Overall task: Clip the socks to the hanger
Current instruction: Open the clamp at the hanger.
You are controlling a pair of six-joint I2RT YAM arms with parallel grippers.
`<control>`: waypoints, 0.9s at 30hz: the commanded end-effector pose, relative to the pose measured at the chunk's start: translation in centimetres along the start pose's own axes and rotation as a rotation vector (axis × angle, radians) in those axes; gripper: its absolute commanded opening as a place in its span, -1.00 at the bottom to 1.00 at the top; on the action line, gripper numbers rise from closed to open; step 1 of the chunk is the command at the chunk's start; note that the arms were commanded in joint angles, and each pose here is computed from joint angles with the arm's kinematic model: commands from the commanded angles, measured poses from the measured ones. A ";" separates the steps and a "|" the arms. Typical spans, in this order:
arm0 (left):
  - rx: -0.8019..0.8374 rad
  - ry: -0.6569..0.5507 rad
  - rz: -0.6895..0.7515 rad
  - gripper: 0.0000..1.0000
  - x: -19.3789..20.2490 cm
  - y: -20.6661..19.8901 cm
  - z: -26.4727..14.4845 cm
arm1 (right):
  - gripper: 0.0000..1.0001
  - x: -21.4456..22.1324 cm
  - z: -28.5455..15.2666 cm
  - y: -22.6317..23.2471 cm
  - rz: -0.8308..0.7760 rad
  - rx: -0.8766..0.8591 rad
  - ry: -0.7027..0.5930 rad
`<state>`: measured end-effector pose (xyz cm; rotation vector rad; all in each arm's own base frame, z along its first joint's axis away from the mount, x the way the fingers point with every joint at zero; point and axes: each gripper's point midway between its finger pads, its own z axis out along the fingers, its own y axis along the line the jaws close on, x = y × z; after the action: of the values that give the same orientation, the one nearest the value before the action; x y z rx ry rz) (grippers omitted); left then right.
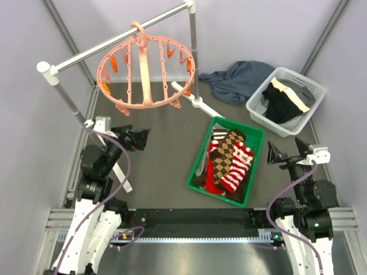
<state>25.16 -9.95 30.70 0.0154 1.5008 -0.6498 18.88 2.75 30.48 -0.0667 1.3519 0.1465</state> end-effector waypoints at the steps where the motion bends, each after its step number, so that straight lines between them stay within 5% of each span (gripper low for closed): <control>1: 0.156 0.043 -0.022 0.96 -0.3 -4.0 1.8 | 0.97 -2.1 -0.4 0.5 0.015 -0.027 -0.098; 5: 0.124 0.132 0.023 0.97 2.4 -6.6 4.4 | 0.98 -2.2 -0.4 0.6 0.017 -0.030 -0.104; 12: -0.020 -0.024 -0.106 0.97 1.1 -8.3 5.4 | 0.98 -2.5 -0.9 0.8 0.020 -0.040 -0.126; 17: -0.028 -0.056 -0.075 0.97 1.0 -12.7 5.8 | 0.98 -2.8 -1.2 0.5 0.023 -0.024 -0.144; 27: -0.348 -0.159 -0.031 0.86 0.0 -12.9 7.4 | 0.98 -3.1 -1.5 0.5 0.027 -0.027 -0.159</control>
<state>25.70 -26.46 33.15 -0.0835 1.5355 -0.4918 19.07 3.06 30.45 -0.0665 1.3381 0.1658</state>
